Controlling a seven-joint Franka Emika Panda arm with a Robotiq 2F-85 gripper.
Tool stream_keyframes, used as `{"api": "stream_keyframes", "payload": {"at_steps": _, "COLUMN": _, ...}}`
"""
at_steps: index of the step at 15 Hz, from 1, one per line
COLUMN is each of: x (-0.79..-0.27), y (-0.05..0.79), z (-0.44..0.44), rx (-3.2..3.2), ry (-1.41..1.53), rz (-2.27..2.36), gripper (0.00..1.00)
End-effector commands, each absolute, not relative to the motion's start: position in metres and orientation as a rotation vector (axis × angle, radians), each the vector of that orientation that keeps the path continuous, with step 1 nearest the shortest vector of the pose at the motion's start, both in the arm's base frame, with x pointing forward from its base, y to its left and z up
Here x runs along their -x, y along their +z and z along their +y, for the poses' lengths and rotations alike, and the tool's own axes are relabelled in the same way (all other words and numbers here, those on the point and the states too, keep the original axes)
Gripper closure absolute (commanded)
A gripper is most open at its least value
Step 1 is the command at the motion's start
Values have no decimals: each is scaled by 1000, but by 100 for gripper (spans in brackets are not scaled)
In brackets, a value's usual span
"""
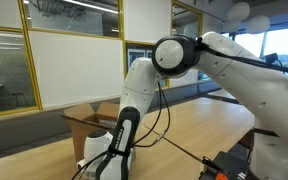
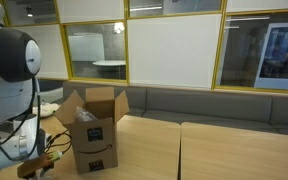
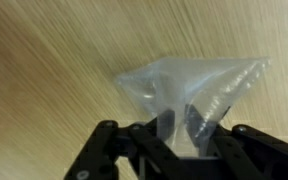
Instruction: Put the objects on the table into the cardboard box
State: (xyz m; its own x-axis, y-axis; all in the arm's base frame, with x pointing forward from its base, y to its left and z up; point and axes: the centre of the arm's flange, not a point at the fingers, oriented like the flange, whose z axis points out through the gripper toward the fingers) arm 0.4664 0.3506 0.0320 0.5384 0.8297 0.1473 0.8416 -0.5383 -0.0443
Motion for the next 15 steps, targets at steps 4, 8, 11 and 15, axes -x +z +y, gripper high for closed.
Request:
{"api": "stream_keyframes", "payload": {"at_steps": 4, "x": -495, "y": 96, "z": 309, "rx": 2829, "ry": -195, "rz": -1295, "gripper": 86}}
{"api": "stream_keyframes", "payload": {"at_steps": 8, "x": -509, "y": 158, "z": 290, "rx": 2884, "ry": -274, "rz": -1234, "gripper": 86}}
{"api": "stream_keyframes", "payload": {"at_steps": 11, "x": -519, "y": 211, "z": 277, "rx": 2912, "ry": -348, "rz": -1206, "gripper": 87}}
{"api": "stream_keyframes", "payload": {"at_steps": 15, "x": -535, "y": 287, "z": 251, "rx": 2965, "ry": -465, "rz": -1147, "gripper": 87}}
